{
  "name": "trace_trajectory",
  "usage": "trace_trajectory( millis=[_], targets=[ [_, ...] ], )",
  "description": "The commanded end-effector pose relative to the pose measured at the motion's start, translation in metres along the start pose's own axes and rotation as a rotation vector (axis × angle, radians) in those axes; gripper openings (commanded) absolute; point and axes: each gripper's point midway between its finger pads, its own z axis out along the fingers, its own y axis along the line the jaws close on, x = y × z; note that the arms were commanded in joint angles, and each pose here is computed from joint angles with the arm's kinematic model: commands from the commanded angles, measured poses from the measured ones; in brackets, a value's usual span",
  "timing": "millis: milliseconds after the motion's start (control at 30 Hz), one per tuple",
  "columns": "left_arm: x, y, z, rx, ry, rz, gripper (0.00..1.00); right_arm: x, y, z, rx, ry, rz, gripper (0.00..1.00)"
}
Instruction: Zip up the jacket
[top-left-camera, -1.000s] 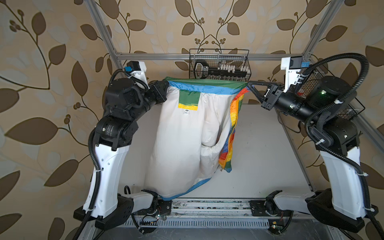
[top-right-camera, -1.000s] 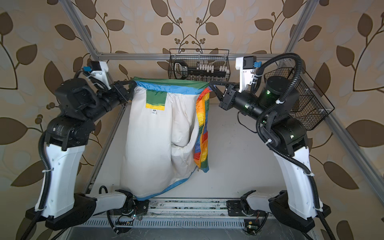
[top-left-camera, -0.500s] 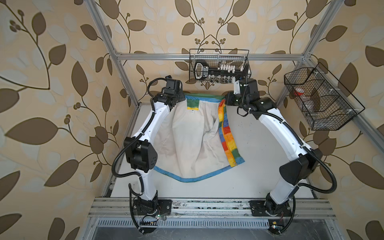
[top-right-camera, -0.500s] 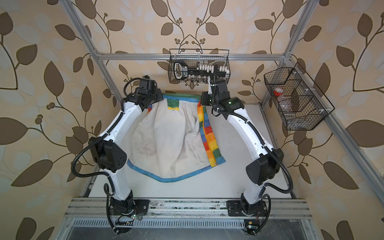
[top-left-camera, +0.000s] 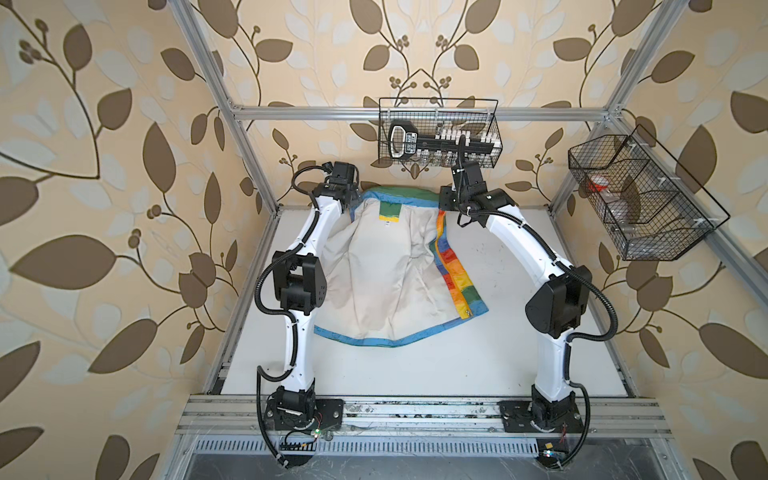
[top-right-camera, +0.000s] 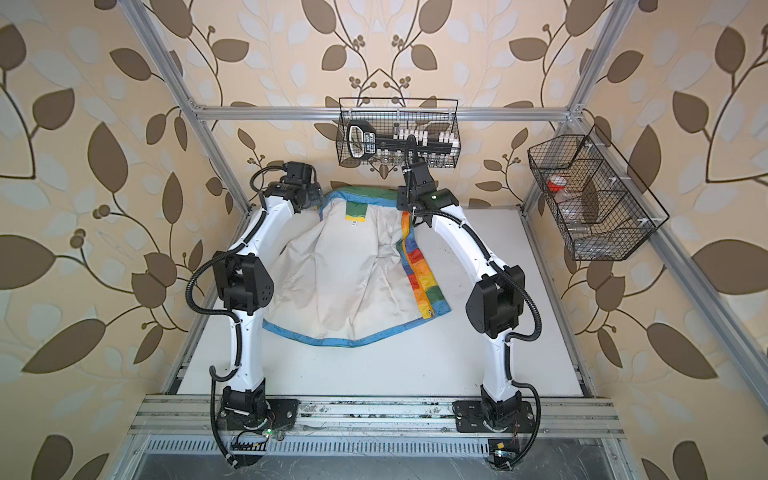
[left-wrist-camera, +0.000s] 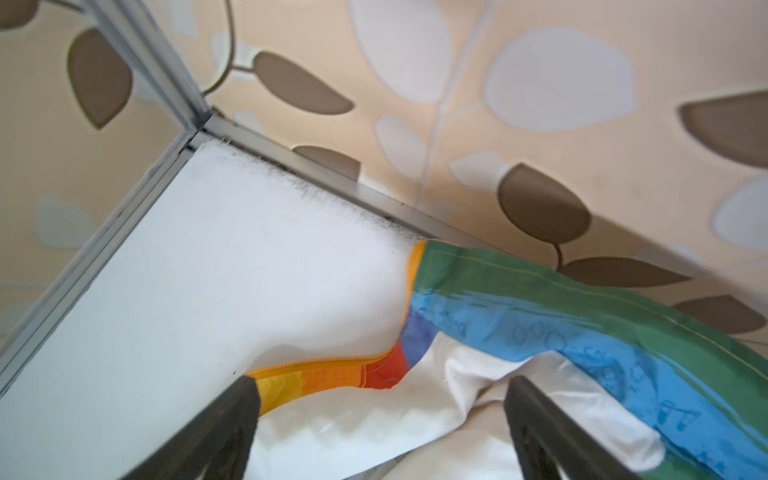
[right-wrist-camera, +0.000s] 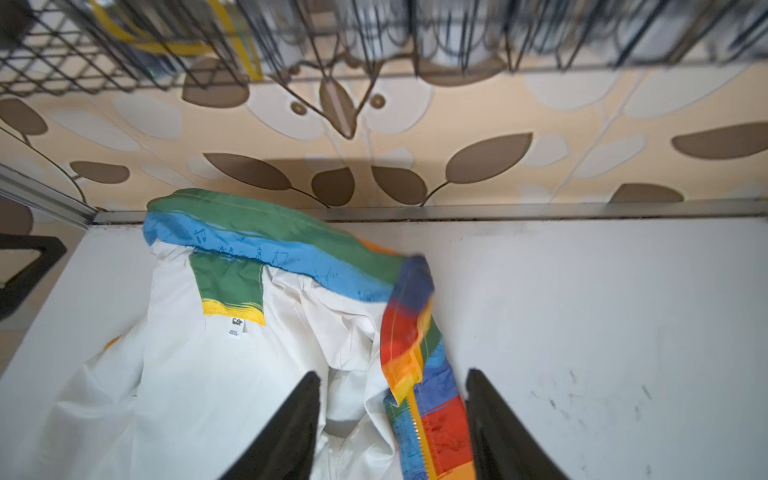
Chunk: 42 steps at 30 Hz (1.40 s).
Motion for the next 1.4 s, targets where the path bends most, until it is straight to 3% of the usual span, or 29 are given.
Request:
trace_trajectory(
  millis=[0,133,300,567,733,1000,1367],
  targets=[
    [-0.033,0.013,-0.05,0.007,-0.065,-0.063,0.99,-0.016,0.001,-0.033,0.002,-0.029,-0.02,0.69],
    [-0.023,0.036,-0.083,0.051,-0.033,-0.134,0.99,-0.014,-0.003,-0.068,-0.016,-0.044,-0.019,0.77],
    [0.025,0.094,-0.109,0.059,0.065,-0.308,0.99,0.019,0.009,-0.097,-0.152,0.023,-0.011,0.74],
    [0.126,0.21,-0.151,-0.045,0.088,-0.623,0.99,0.138,0.046,-0.113,-0.378,0.237,-0.001,0.72],
    [0.163,0.258,-0.161,-0.068,0.082,-0.773,0.99,0.192,0.067,-0.124,-0.475,0.317,0.003,0.76],
    [0.231,0.273,-0.115,0.053,0.299,-1.111,0.88,0.229,0.088,-0.14,-0.582,0.388,0.014,0.75],
    [0.258,0.274,-0.085,0.073,0.376,-1.189,0.8,0.204,0.067,-0.14,-0.603,0.342,0.101,0.75]
  ],
)
